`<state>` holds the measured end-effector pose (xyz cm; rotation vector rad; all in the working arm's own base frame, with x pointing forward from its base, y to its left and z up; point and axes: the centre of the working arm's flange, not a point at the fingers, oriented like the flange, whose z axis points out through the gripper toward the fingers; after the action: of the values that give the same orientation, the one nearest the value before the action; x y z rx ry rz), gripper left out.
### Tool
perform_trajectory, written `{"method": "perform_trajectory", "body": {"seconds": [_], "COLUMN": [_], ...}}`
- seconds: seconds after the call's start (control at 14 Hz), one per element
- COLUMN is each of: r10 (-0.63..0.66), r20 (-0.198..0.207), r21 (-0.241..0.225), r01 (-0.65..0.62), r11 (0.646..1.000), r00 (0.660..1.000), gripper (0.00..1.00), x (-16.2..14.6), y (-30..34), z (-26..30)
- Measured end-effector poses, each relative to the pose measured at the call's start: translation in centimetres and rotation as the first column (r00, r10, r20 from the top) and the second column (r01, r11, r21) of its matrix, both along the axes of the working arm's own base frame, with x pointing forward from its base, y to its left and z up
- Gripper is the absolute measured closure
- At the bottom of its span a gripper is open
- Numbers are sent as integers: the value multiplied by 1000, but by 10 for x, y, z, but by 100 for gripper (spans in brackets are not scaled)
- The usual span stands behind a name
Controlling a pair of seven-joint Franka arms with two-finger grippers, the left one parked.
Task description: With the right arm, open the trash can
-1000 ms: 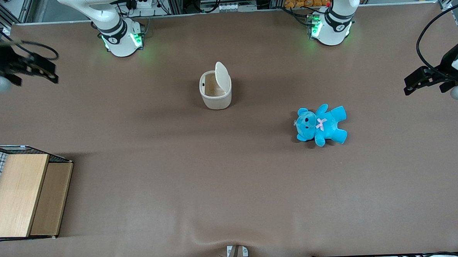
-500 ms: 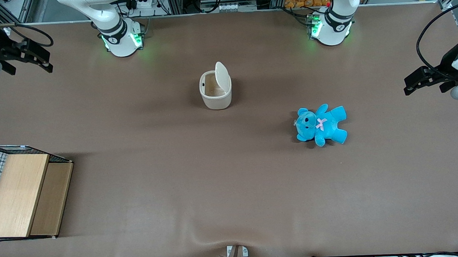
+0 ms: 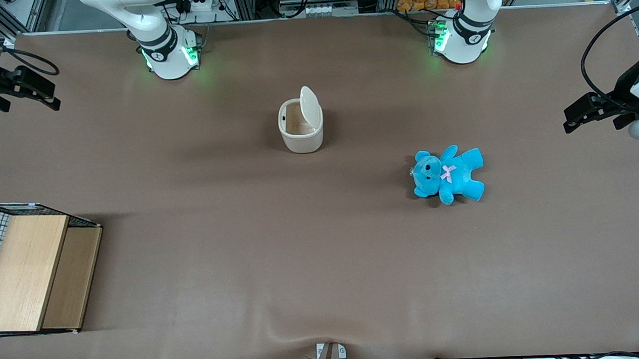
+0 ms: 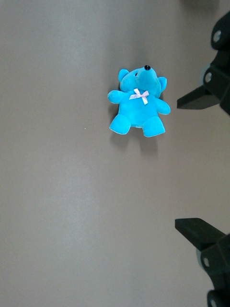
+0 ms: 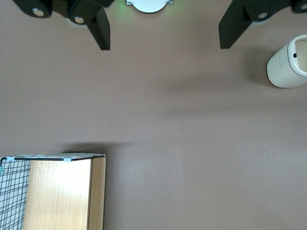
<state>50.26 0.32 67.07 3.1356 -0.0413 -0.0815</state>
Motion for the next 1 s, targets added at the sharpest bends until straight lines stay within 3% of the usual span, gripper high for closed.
{"method": "perform_trajectory", "body": {"seconds": [1.0], "r10": [11], "r20": [-20], "r21": [2], "r01": [-11], "r11": [1000], "r00": [1000], "gripper": [0], "x": [6], "y": [-6], "z": [-10]}}
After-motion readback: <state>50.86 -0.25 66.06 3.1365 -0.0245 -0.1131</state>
